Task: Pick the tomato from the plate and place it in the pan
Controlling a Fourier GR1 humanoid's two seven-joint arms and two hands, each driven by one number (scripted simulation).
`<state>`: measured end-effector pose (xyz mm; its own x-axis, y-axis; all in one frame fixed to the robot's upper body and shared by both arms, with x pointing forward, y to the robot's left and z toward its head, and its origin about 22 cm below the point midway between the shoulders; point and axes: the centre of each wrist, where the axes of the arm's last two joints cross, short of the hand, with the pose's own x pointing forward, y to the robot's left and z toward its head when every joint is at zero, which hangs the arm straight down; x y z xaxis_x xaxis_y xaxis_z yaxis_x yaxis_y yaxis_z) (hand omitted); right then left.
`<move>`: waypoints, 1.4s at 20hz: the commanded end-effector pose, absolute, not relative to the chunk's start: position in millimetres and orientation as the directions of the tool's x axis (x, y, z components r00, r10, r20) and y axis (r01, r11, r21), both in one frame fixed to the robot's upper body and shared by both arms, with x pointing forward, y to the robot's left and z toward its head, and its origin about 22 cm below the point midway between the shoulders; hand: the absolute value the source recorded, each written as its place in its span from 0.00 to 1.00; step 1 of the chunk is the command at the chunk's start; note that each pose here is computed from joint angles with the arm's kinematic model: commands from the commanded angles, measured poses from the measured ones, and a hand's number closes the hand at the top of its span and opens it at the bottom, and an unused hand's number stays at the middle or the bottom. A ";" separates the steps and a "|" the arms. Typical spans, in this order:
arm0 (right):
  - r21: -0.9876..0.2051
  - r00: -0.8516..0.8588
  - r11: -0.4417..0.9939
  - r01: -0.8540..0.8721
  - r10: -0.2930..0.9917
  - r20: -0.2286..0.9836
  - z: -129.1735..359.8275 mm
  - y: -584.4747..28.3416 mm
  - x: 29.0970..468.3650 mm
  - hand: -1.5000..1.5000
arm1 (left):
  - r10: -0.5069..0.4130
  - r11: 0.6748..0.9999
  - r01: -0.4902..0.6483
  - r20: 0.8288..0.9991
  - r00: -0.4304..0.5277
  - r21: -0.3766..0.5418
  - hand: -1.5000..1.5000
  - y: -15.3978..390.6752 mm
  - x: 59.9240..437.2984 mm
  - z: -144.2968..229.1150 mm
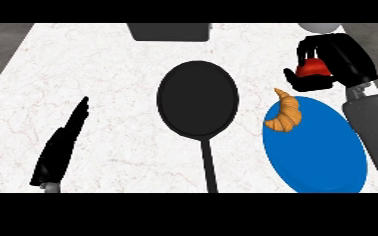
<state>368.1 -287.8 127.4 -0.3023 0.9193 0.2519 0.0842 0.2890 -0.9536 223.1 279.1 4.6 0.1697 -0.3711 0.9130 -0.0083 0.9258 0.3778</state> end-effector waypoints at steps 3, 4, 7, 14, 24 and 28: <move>-0.912 -0.415 0.399 0.094 0.849 0.328 154.6 -213.4 389.4 1.00 | -0.386 0.921 0.015 0.908 0.166 0.389 0.50 294.5 212.9 7.0; -0.901 -0.423 0.429 0.070 0.830 0.362 138.9 -209.1 390.4 1.00 | -0.376 0.924 -0.016 0.913 0.158 0.383 0.50 296.1 212.5 10.8; -0.888 -0.442 0.460 -0.010 0.795 0.416 152.3 -174.6 404.5 1.00 | -0.373 0.925 -0.007 0.914 0.158 0.379 0.50 271.1 235.4 6.6; -0.855 -0.405 0.501 -0.134 0.760 0.509 116.5 -97.0 412.6 1.00 | -0.383 0.921 -0.001 0.908 0.172 0.389 0.50 271.8 226.5 7.8; -0.906 -0.378 0.335 -0.258 0.828 0.414 71.0 -63.1 424.1 1.00 | -0.375 0.927 0.029 0.916 0.143 0.374 0.50 274.0 240.9 10.1; -0.796 -0.238 0.430 -0.425 0.796 0.557 40.3 -79.1 417.9 1.00 | -0.384 0.923 0.069 0.917 0.105 0.378 0.50 259.9 234.0 17.8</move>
